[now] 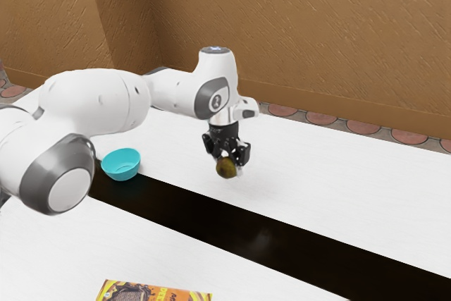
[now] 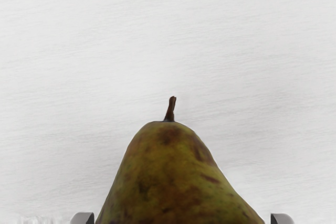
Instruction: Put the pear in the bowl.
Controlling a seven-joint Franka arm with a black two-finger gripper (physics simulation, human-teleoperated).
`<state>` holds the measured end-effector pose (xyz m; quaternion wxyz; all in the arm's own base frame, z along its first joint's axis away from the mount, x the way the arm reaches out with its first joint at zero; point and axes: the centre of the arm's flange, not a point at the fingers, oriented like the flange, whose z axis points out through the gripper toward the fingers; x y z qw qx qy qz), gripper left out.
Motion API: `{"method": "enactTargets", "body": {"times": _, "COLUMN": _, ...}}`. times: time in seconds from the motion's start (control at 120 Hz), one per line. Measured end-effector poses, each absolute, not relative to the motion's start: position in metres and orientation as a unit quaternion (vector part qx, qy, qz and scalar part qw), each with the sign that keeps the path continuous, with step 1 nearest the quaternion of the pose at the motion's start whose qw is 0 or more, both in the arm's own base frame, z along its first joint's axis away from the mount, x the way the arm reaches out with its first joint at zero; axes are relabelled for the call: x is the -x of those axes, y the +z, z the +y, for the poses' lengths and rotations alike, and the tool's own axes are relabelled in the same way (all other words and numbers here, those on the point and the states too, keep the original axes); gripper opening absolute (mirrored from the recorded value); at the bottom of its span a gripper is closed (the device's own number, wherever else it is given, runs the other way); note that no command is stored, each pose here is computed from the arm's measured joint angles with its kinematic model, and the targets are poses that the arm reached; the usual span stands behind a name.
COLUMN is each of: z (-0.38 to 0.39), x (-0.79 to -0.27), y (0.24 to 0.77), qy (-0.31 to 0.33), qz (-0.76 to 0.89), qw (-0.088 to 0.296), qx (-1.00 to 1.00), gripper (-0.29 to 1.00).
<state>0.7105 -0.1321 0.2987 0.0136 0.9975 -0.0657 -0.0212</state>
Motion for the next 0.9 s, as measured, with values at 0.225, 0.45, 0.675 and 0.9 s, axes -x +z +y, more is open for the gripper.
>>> {"method": "enactTargets", "body": {"times": 0.225, "z": -0.044, "x": -0.702, "y": 0.338, "qy": -0.057, "qz": -0.027, "qw": -0.019, "qx": -0.998, "gripper": 0.20}}
{"method": "enactTargets", "body": {"times": 0.45, "z": 0.069, "x": -0.672, "y": 0.348, "qy": -0.105, "qz": 0.018, "qw": -0.028, "qx": -0.994, "gripper": 0.19}}
{"method": "enactTargets", "body": {"times": 0.675, "z": 0.150, "x": -0.655, "y": 0.345, "qy": -0.131, "qz": 0.033, "qw": -0.041, "qx": -0.990, "gripper": 0.28}}
{"method": "enactTargets", "body": {"times": 0.9, "z": 0.182, "x": -0.667, "y": 0.329, "qy": -0.135, "qz": 0.017, "qw": -0.038, "qx": -0.990, "gripper": 0.31}}
